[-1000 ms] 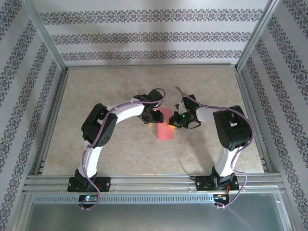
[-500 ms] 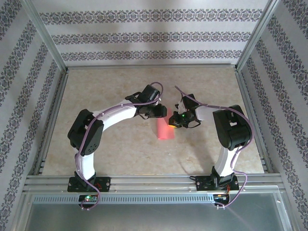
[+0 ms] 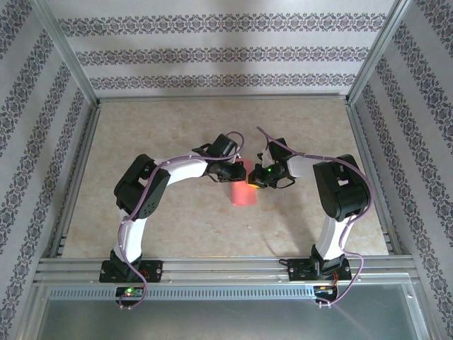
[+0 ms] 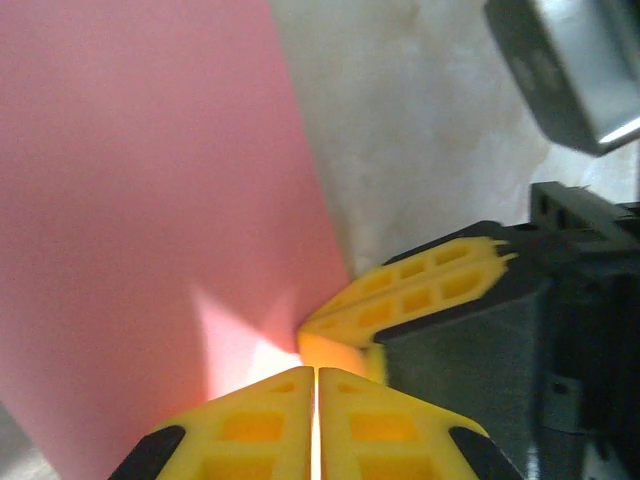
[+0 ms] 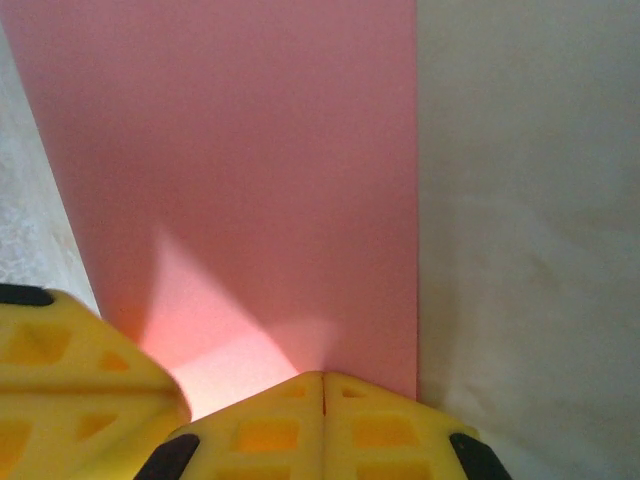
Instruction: Fold a paper plane with a square sheet of paper (fold left side to right side)
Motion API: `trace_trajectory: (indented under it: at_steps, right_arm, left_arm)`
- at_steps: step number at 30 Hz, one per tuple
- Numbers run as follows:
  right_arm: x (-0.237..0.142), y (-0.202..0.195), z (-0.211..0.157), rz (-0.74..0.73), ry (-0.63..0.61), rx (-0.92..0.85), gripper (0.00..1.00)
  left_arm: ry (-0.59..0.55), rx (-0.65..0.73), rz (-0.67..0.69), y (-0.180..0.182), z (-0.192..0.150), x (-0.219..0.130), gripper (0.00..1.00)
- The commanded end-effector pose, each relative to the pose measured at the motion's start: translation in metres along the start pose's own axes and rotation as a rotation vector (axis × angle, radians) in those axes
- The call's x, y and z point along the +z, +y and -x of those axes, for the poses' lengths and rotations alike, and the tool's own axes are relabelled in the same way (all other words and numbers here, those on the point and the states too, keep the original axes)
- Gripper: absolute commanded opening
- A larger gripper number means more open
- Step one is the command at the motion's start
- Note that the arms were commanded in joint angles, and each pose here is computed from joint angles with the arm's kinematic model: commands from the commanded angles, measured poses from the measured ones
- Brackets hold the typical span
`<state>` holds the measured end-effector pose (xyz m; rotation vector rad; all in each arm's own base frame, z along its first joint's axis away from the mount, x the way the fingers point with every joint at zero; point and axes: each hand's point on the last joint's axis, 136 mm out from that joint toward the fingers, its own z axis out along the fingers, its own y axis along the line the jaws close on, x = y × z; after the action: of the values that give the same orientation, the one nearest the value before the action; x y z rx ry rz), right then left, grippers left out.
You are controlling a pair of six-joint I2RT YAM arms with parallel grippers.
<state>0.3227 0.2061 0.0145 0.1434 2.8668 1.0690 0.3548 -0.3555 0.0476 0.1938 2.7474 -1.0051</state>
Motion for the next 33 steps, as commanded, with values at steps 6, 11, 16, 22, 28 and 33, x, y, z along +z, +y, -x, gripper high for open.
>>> trace_trajectory:
  at_steps: [6, 11, 16, 22, 28, 33]
  right_arm:
    - [0.011, -0.038, -0.019, -0.161, 0.056, 0.049, 0.0]
    - [0.01, -0.043, -0.02, -0.188, 0.061, 0.048, 0.0]
    - [0.01, -0.049, -0.024, -0.213, 0.067, 0.045, 0.0]
    - [0.008, -0.053, -0.025, -0.228, 0.067, 0.049, 0.0]
    - [0.007, -0.053, -0.023, -0.233, 0.058, 0.047, 0.0]
    - [0.006, -0.049, -0.022, -0.214, 0.056, 0.04, 0.0]
  left_arm:
    - [0.009, -0.024, 0.009, 0.029, -0.005, 0.01, 0.1]
    - [0.022, -0.033, 0.032, 0.044, -0.012, 0.012, 0.1]
    - [0.026, -0.041, 0.062, 0.056, -0.018, 0.01, 0.1]
    - [0.023, -0.042, 0.101, 0.069, -0.021, -0.001, 0.1]
    - [0.009, -0.057, 0.123, 0.083, -0.021, -0.015, 0.1]
    - [-0.004, -0.046, 0.119, 0.085, -0.021, -0.023, 0.1]
